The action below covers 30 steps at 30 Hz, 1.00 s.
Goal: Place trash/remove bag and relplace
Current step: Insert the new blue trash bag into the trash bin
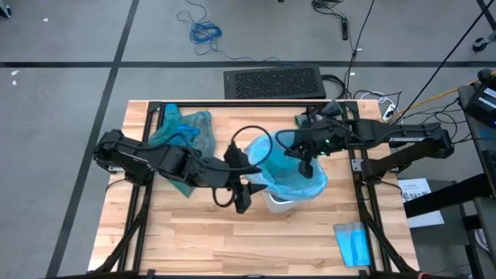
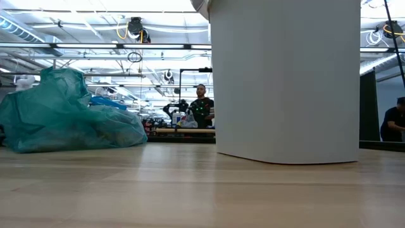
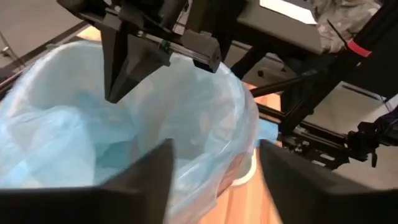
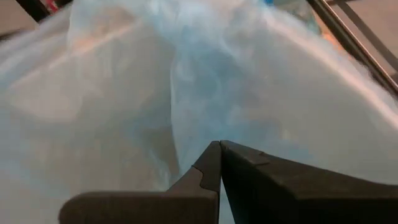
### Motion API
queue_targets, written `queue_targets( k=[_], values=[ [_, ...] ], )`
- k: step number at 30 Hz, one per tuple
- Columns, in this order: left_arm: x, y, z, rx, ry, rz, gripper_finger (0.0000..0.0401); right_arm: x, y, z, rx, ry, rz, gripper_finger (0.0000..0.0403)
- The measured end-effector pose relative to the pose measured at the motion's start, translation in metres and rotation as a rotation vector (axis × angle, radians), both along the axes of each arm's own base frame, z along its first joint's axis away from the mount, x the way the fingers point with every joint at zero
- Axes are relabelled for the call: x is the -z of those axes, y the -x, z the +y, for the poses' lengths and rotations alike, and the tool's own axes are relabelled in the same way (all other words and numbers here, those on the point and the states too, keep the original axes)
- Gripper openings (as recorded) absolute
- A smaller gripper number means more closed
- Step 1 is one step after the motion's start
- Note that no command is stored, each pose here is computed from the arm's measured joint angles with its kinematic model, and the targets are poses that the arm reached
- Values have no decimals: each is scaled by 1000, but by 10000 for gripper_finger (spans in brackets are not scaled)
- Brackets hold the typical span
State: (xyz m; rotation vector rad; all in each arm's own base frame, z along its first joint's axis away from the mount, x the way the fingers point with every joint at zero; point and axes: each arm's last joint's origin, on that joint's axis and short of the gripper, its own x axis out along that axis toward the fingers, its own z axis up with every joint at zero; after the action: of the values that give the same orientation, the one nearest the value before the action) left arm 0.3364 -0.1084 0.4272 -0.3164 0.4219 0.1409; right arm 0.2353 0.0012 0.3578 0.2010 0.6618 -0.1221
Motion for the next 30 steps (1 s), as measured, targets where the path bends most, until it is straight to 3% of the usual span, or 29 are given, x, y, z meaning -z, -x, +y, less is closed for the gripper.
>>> queue_targets(
  k=[5, 6, 13, 18, 22, 27, 30],
  values=[
    [9, -15, -6, 11, 9, -23, 39, -7, 19, 12, -10, 40, 10, 0],
    [8, -17, -7, 4, 16, -40, 21, -8, 22, 13, -19, 46, 11, 0],
    [13, -38, -12, -81, 117, -156, 2, -8, 40, 17, -71, 83, 72, 0],
    [37, -56, -20, -124, 201, -118, 1, -13, 58, 15, -74, 94, 74, 0],
    [53, -68, -31, -124, 225, -103, 1, -20, 85, 10, 8, 123, 57, 0],
    [43, -68, -35, -130, 230, -148, 1, -32, 125, 3, 134, 104, -42, 0],
    [46, -69, -35, -130, 225, -135, 0, -28, 147, 0, 182, 61, 9, 0]
  ],
)
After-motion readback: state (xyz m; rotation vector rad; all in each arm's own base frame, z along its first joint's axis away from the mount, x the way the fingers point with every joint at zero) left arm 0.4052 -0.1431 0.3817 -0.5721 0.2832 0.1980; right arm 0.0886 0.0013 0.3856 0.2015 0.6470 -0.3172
